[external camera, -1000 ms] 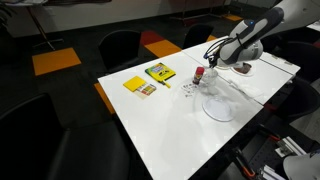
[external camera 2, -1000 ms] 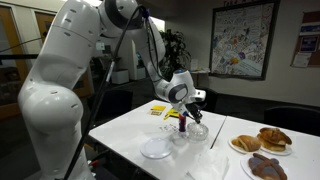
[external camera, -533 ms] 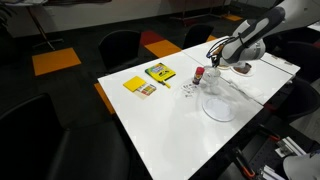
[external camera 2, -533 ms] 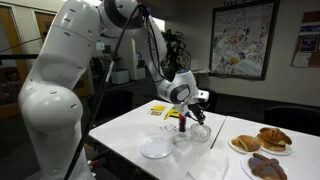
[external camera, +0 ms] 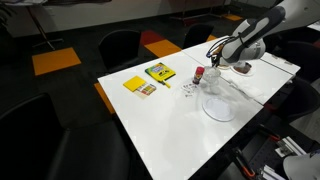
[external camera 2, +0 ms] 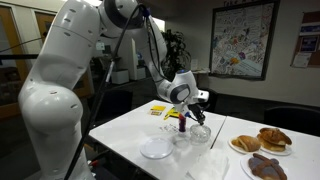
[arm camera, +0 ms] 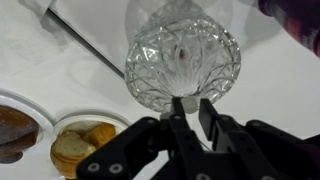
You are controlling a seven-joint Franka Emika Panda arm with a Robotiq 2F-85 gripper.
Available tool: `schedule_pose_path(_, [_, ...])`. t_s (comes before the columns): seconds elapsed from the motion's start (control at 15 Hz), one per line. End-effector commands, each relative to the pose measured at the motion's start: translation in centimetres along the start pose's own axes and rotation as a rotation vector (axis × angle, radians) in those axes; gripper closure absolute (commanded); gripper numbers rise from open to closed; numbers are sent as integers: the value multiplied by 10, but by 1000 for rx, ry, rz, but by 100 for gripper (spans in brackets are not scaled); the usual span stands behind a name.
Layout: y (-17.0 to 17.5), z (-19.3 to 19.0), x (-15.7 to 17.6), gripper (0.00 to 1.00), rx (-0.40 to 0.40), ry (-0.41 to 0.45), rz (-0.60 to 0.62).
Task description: Pick up the glass lid and put it on the glass bowl
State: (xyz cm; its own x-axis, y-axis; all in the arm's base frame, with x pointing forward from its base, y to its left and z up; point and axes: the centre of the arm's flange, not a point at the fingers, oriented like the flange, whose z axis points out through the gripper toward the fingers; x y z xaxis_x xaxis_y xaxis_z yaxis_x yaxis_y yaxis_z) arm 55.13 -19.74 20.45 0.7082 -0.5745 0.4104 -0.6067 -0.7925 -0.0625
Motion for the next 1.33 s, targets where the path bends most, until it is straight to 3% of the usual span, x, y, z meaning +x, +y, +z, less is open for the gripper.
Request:
schedule_pose_path(0.0, [0,-5,7,44,15,-12,12])
schedule_pose_path(0.4, [-7,-15,25,3,3,5,6])
schedule_pose_path(0.47, [-9,-17,28,0,9,2,4])
schedule_pose_path(0.73, [-27,-25,37,0,83,-67,-12])
schedule_pose_path(1.27, [-65,-50,65,0,209,-114,-11])
